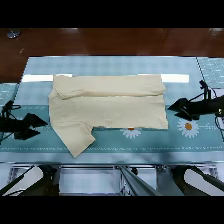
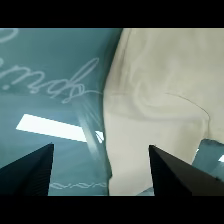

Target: Fold the shirts.

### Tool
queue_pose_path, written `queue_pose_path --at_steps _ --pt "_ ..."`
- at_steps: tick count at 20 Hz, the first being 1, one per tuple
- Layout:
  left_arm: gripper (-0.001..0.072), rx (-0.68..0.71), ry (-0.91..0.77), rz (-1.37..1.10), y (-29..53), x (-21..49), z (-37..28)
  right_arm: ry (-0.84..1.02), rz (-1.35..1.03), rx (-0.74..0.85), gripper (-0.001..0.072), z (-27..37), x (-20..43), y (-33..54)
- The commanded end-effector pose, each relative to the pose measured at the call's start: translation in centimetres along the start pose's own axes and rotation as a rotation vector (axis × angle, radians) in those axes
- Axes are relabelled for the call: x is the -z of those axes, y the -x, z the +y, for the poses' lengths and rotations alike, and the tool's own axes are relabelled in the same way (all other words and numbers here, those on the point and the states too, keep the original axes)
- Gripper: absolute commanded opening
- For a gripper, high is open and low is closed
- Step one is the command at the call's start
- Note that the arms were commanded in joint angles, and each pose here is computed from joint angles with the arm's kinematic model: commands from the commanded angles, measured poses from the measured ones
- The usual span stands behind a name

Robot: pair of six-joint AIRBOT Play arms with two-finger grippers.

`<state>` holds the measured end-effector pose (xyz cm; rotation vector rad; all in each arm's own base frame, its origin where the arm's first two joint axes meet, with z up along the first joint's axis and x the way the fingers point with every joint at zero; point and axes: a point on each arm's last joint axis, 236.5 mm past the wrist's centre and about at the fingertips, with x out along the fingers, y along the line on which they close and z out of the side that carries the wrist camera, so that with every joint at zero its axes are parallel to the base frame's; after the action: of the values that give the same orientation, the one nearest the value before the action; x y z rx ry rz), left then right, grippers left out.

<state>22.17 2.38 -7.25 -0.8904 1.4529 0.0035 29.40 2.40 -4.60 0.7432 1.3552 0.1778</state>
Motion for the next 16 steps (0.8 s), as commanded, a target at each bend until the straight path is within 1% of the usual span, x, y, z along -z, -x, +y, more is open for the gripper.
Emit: queue_pose_path --at_steps 1,2,5,8,11,12,13,14,16 --pt "0.0701 0.157 0.039 -0.032 -2.5 2.1 -2.1 -0.012 -0.014 -0.045 0.0616 0.3 2.8 -1.1" --pt "0.0701 0.175 0.039 -0.022 -3.2 2.7 -2.4 -0.003 -0.003 -0.061 0.0616 0.7 3.1 -1.0" --pt "0.0701 0.167 0.057 -0.015 -5.0 3.7 -2.0 -0.023 -0.003 -0.122 0.0616 2.1 3.1 -0.9" --pt "0.0701 0.236 -0.007 -0.023 -6.1 4.2 -4.3 -0.054 -0.046 -0.17 0.0616 3.1 2.0 -0.6" --pt "0.0699 0.207 -0.088 0.003 -7.5 5.2 -5.2 -0.083 -0.127 -0.141 0.0617 1.8 -0.9 2.3" --pt "0.0609 0.198 -0.111 0.001 -7.7 5.2 -5.5 -0.096 -0.147 -0.109 0.0617 0.7 -1.6 3.6" --pt "0.0308 0.196 -0.126 -0.002 -7.7 5.0 -5.8 -0.115 -0.151 -0.063 0.0617 -0.8 -1.8 4.6" --pt "0.0033 0.196 -0.143 -0.005 -7.5 4.8 -6.0 -0.136 -0.138 -0.012 0.0617 -2.5 -1.4 5.3" --pt "0.0024 0.2 -0.158 -0.016 -7.1 4.3 -6.5 -0.183 -0.06 0.106 0.0617 -5.9 1.0 5.2"
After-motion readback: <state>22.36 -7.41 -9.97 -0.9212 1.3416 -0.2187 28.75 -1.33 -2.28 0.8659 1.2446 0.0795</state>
